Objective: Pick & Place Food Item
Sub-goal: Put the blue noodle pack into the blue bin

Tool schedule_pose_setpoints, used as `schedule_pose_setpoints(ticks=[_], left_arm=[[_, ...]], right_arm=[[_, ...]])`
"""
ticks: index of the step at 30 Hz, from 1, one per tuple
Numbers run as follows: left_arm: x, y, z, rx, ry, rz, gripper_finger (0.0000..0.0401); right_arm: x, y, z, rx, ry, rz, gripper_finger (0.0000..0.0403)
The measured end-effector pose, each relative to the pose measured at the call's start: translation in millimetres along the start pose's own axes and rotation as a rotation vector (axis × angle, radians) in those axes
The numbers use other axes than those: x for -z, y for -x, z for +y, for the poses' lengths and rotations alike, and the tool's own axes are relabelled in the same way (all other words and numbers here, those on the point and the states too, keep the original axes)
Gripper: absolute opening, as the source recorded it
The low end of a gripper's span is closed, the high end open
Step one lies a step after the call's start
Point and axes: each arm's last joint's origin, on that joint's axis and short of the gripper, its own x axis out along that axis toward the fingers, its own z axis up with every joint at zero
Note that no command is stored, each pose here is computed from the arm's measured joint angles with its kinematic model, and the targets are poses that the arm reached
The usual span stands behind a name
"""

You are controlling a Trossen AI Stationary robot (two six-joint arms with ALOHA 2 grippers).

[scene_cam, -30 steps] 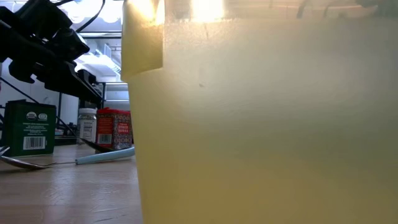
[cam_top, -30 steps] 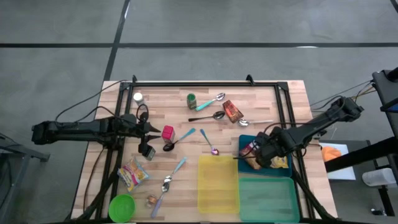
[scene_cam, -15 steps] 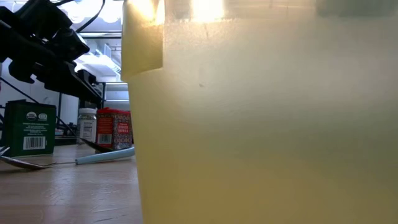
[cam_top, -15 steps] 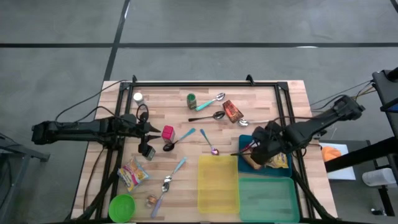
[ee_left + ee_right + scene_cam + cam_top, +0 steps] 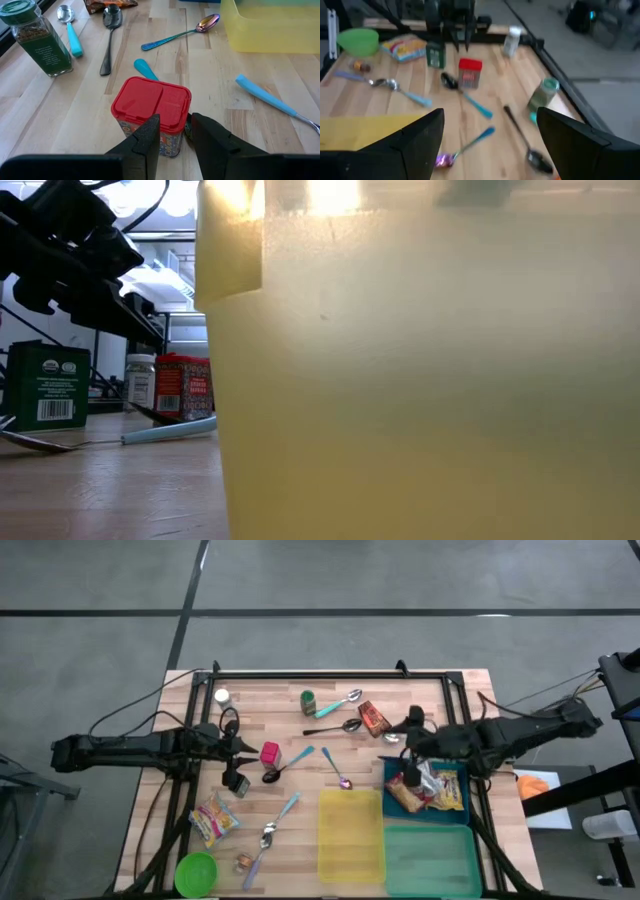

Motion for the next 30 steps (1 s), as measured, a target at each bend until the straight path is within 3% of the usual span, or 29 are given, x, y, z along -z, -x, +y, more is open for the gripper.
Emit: schedule_pose_setpoints(ticks=[6,13,19,30], left_arm=[[0,0,0,0.0,0.0,0.0,0.0115],[0,0,0,0.0,0.0,0.004,0.0115],[1,0,0,0.0,0.0,0.008,0.0115],[1,0,0,0.001,0.0,0.009,0.0115]], right_arm=[[19,-13,-34,-0.017,-0.018,-0.143,0.0316],[48,-10,-60,0.056,-0.093,-0.154,0.0316],[69,0,-62,0.07,-0.113,-0.178,0.0316],[80,22,-62,0.067,-0.153,-0.279,0.0316]])
